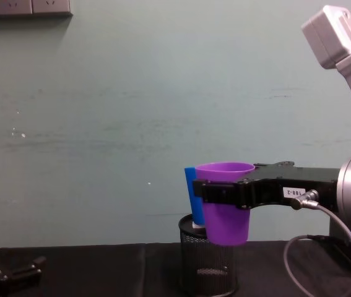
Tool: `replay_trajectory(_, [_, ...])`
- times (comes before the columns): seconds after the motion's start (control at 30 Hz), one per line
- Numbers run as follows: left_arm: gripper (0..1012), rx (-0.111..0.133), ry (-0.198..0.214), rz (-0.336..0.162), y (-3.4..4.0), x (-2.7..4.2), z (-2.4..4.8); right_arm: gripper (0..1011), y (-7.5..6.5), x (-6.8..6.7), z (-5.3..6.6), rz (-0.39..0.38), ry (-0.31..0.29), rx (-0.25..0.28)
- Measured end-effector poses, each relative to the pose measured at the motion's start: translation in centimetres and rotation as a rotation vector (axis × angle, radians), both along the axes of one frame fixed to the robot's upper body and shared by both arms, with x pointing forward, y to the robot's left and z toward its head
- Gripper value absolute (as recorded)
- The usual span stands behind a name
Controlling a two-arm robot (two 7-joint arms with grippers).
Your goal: Pick up one cup with a gripper and tap it against the other cup.
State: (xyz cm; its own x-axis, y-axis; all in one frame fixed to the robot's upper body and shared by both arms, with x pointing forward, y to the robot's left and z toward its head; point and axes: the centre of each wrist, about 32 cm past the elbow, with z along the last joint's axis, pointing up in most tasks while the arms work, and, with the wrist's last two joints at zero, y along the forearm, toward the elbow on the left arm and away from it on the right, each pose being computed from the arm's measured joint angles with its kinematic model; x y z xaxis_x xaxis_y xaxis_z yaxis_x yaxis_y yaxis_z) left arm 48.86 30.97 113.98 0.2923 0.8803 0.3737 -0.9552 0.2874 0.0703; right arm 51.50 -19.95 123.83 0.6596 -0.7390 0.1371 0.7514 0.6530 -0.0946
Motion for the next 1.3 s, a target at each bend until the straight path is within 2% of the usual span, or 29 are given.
replay_trajectory(1.3, [1000, 0.0, 0.0, 0.0, 0.0, 0.0, 0.0, 744, 0.0, 0.0, 0.0, 0.0, 0.0, 0.0])
